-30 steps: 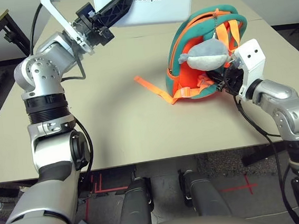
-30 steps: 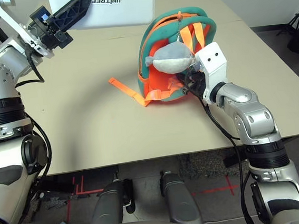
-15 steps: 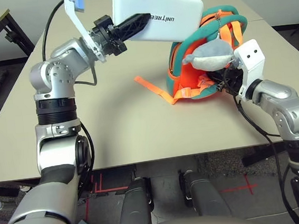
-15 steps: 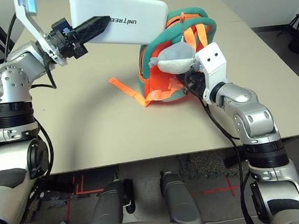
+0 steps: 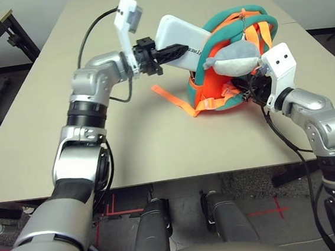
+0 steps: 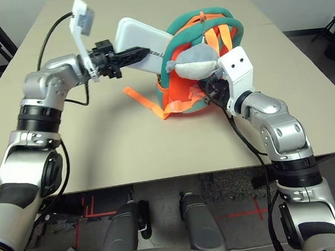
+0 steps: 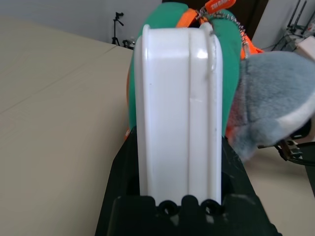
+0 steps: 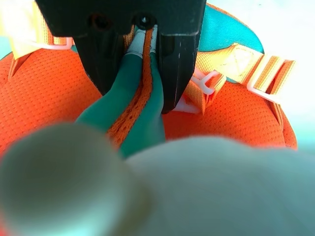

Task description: Put the pencil case into the backpack and zip it.

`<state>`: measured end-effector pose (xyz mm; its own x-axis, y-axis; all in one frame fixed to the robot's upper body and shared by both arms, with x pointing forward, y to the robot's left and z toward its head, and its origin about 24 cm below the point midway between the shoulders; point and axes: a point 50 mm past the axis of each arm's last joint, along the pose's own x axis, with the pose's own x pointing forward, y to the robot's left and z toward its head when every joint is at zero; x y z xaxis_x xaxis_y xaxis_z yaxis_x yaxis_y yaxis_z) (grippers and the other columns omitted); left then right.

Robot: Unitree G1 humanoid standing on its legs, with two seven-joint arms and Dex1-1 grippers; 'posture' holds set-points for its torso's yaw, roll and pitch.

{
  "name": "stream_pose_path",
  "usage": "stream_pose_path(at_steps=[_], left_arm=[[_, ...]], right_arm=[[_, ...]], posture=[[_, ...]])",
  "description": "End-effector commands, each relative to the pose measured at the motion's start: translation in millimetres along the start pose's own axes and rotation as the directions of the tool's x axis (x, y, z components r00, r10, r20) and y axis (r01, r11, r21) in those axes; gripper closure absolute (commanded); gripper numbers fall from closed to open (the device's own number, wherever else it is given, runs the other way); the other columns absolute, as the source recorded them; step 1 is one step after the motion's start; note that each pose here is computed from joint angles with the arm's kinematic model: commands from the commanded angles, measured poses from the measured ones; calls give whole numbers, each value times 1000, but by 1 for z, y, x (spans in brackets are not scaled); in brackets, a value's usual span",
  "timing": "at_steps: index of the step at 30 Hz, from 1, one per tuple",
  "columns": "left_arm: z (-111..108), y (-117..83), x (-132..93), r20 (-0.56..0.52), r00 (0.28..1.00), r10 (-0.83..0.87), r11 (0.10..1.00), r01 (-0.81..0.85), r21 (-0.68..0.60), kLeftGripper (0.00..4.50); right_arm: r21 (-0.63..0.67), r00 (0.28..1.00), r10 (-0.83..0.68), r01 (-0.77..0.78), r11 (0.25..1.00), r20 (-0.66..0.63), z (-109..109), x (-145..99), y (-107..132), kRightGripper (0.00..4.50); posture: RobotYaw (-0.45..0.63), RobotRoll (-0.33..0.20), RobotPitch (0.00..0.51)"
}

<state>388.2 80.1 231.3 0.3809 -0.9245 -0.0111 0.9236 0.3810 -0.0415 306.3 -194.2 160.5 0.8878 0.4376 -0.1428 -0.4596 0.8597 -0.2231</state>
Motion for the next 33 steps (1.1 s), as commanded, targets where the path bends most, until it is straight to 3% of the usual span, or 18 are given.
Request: stream_pose_path(at_steps=[1,8,9,16,22,30,33], left_arm=[[1,-2,15,-10,1000,-20,999,21,36,3188],[9,2,17,47,999,19,1000,-19,10,3188],[11,3,15,54,998,19,1000,-19,4,2456],[23,12,-9,100,993,62,998,-63,3,0],[41,3,-32,144,988,56,998,-60,22,0],[31,-8,-43,101,993,59,998,-62,24,0],[25,-9,-42,88,994,70,997,-72,18,613]], right_arm=[[15,998,19,-18,1000,-61,-13,3,6,3819],[10,998,13,-12,1000,-57,-12,3,6,3820],[10,998,13,-12,1000,-57,-12,4,6,3820],[10,998,28,-27,1000,-56,-13,6,10,3820],[7,998,38,-38,999,-58,-13,8,10,3821],[7,997,48,-48,999,-60,-14,10,11,3821],[6,997,52,-51,999,-60,-14,11,12,3821]], posture=[[-170,0,112],[-179,0,112],[-175,0,113],[-160,0,118],[-148,0,123],[-138,0,127],[-137,0,128]])
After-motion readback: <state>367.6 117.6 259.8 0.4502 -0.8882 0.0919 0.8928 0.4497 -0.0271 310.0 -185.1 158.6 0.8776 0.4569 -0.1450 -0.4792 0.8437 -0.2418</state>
